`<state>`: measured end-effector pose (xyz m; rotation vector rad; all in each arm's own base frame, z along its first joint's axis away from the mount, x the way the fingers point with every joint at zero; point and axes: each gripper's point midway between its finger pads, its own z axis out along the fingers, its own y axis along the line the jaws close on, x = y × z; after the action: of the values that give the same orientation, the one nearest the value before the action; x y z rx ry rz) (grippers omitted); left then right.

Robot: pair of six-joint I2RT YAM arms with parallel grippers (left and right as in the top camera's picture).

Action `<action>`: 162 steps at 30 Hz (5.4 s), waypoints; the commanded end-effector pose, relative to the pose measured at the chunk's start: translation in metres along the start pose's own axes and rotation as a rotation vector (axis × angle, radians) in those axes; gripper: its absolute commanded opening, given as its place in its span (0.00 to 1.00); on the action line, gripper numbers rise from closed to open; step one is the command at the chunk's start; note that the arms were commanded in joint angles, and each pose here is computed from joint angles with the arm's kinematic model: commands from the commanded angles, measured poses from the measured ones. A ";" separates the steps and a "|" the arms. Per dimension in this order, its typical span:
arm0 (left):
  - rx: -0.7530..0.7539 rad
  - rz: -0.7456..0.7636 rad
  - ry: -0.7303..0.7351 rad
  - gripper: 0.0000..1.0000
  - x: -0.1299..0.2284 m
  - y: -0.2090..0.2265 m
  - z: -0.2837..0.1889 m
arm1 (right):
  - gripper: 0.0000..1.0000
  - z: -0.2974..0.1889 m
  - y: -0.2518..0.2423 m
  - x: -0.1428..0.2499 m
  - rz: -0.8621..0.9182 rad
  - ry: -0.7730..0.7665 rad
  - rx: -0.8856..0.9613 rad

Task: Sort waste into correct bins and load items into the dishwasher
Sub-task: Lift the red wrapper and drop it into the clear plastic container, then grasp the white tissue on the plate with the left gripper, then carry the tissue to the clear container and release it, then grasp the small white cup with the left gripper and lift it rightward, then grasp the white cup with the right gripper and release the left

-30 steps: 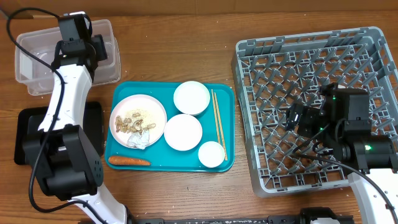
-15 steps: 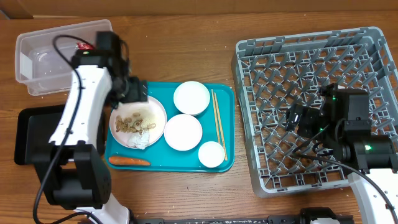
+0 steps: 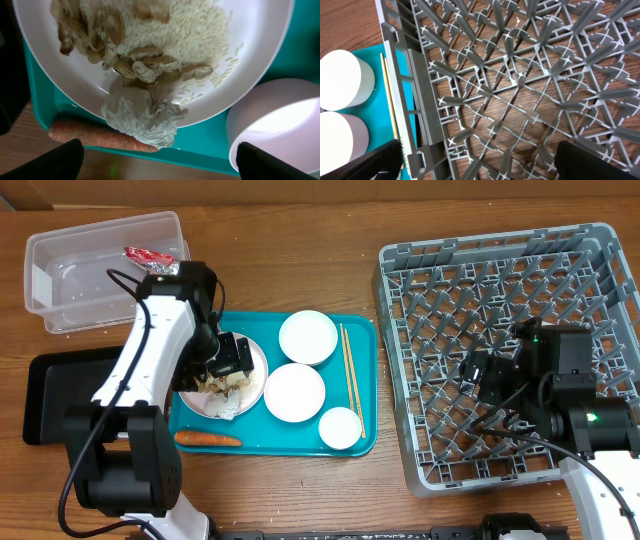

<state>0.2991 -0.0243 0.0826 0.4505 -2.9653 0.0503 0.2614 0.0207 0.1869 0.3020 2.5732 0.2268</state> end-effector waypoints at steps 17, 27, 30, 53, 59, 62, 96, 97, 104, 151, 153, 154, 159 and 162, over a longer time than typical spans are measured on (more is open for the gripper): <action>-0.050 -0.020 0.031 0.68 0.018 0.013 0.042 | 1.00 -0.007 0.000 -0.006 0.002 -0.019 0.006; -0.054 -0.020 0.041 0.16 0.024 0.016 0.056 | 1.00 -0.007 0.000 -0.006 0.002 -0.019 0.006; -0.054 -0.020 0.044 0.04 0.024 0.016 0.055 | 1.00 -0.007 0.000 -0.006 0.002 -0.019 0.006; -0.042 -0.214 -0.866 0.04 -0.188 0.050 -0.157 | 1.00 -0.007 0.000 -0.005 0.002 -0.015 0.007; -0.045 -0.261 -0.882 0.06 -0.222 0.068 -0.134 | 1.00 -0.007 -0.001 -0.003 0.003 -0.006 0.010; -0.043 -0.268 -0.861 0.42 -0.228 0.073 -0.122 | 1.00 -0.007 -0.001 -0.003 0.003 -0.005 0.010; 0.194 0.510 -0.064 0.65 0.041 -0.129 -0.063 | 1.00 -0.007 0.008 -0.008 0.000 -0.020 -0.037; 0.174 0.536 -0.054 0.66 0.048 -0.133 -0.058 | 1.00 -0.007 0.008 -0.007 0.001 -0.019 -0.037; 0.107 0.673 0.061 0.65 0.099 -0.148 -0.007 | 1.00 -0.007 0.006 -0.004 0.002 -0.005 -0.033; 1.333 0.778 0.012 0.04 0.080 -0.236 -0.184 | 1.00 -0.056 0.169 -0.040 -0.358 -0.064 -1.173; 1.338 0.781 0.012 0.04 0.081 -0.236 -0.185 | 1.00 -0.062 0.172 -0.038 -0.375 -0.057 -1.227; 1.338 0.780 0.015 0.04 0.081 -0.236 -0.185 | 1.00 -0.069 0.175 -0.037 -0.398 -0.061 -1.275; 1.335 0.784 0.031 0.04 0.086 -0.239 -0.184 | 0.94 -0.086 0.180 -0.037 -0.475 -0.100 -1.366; 1.333 0.792 0.037 0.04 0.089 -0.242 -0.183 | 0.89 -0.087 0.180 -0.039 -0.488 -0.113 -1.367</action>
<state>0.3175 -0.2644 0.2681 -0.5798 -2.4116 1.9972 0.2899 0.1713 0.2998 -0.6670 1.8333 1.4941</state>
